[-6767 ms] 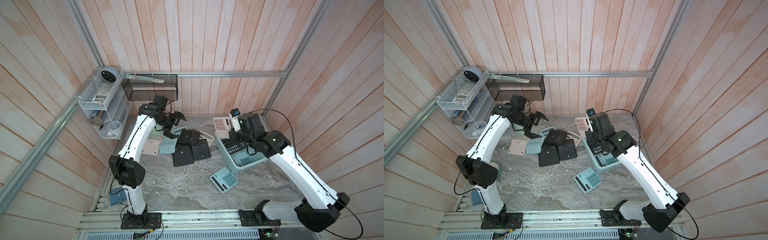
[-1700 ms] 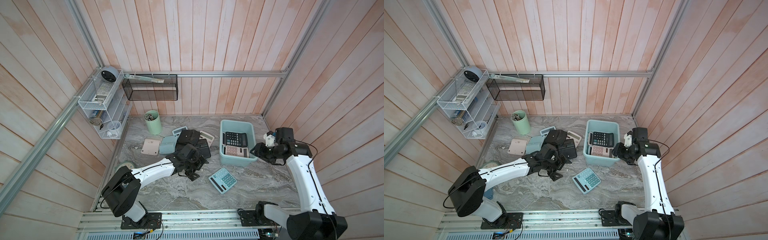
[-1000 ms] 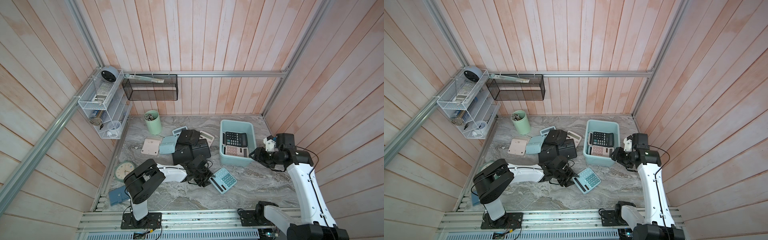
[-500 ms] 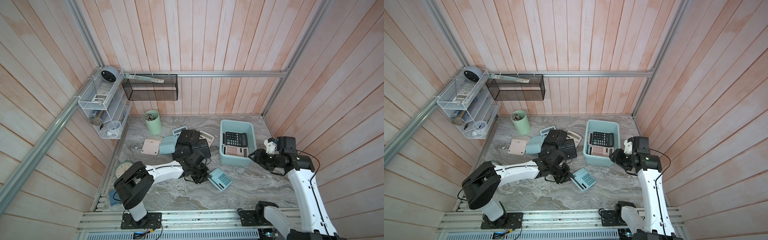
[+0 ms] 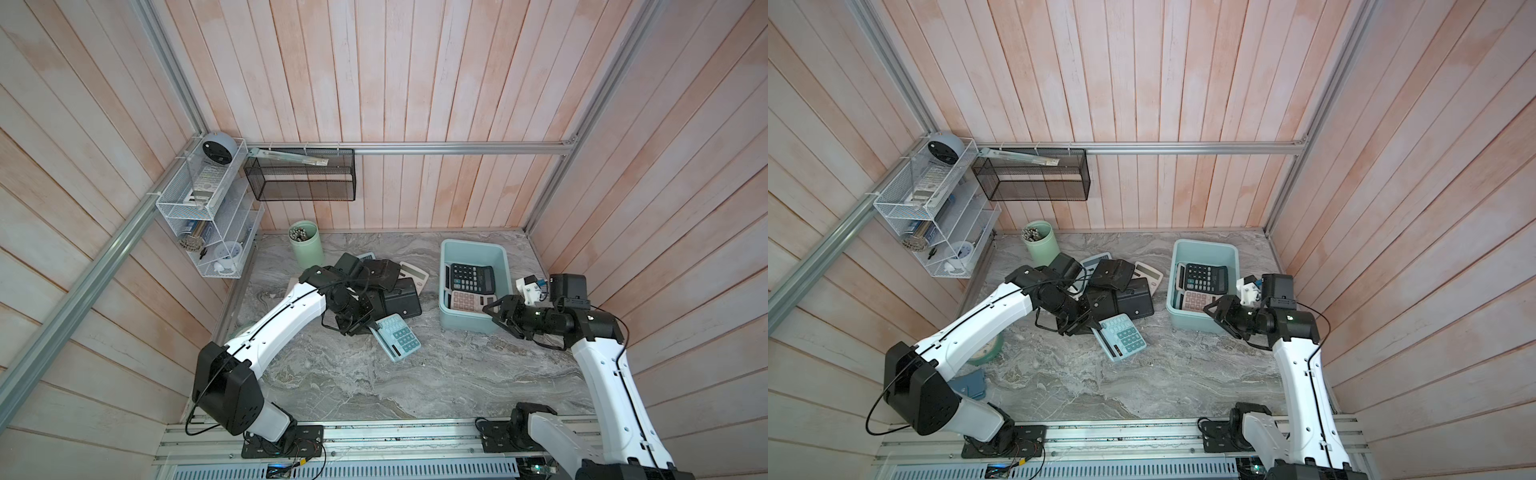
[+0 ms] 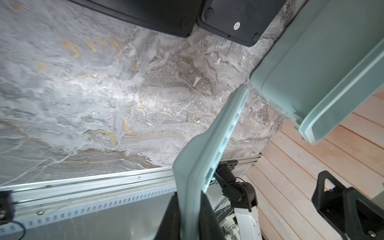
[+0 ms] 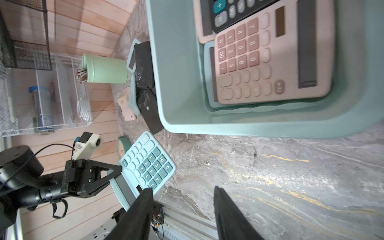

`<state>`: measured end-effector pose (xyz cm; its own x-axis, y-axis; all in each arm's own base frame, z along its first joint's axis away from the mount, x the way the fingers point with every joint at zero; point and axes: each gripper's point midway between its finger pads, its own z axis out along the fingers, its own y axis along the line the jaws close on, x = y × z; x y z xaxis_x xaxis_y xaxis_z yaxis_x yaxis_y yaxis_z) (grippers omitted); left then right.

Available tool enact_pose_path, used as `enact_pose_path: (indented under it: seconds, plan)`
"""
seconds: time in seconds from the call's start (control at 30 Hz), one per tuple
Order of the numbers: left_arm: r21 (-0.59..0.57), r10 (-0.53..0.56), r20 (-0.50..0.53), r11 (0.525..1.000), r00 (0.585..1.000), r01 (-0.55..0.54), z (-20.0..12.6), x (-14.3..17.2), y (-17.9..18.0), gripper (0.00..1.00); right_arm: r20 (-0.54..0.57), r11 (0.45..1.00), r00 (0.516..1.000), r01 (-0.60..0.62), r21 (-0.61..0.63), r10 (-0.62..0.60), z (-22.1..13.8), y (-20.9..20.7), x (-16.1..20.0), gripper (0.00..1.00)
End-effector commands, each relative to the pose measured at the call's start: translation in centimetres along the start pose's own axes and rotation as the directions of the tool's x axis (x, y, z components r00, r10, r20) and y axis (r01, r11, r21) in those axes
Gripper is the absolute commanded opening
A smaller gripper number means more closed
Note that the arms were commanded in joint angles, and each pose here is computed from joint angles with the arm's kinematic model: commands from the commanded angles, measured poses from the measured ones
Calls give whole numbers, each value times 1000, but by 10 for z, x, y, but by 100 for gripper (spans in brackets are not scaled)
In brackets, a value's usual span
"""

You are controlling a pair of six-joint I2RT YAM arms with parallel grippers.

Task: Put the calculator in the storage box
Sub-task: Pick up the calculator at the center of the board.

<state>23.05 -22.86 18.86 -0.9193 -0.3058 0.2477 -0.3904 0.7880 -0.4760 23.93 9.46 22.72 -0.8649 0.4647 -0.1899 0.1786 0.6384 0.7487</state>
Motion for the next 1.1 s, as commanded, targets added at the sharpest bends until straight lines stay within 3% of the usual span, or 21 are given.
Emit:
enact_pose_path:
  seconds: [0.0,0.23,0.5,0.87,1.07]
  plan:
    - [-16,77,-58,997,995,-78,-28,12,7,0,-62,988,998,13,-152,-23,9,33,3,54]
    - [196,166,-48,968,985,-153,-55,5,-40,0,-187,961,979,33,-276,-88,40,73,7,54]
    - [451,170,-51,883,984,-130,-54,-4,-84,0,-344,923,928,0,-384,-143,67,112,12,54]
    - [540,189,-57,832,980,-129,-54,-11,-105,0,-435,902,885,-39,-429,-169,81,128,16,51]
    - [542,184,-61,831,981,-123,-47,-18,-107,0,-448,878,876,-62,-475,-181,82,139,10,37]
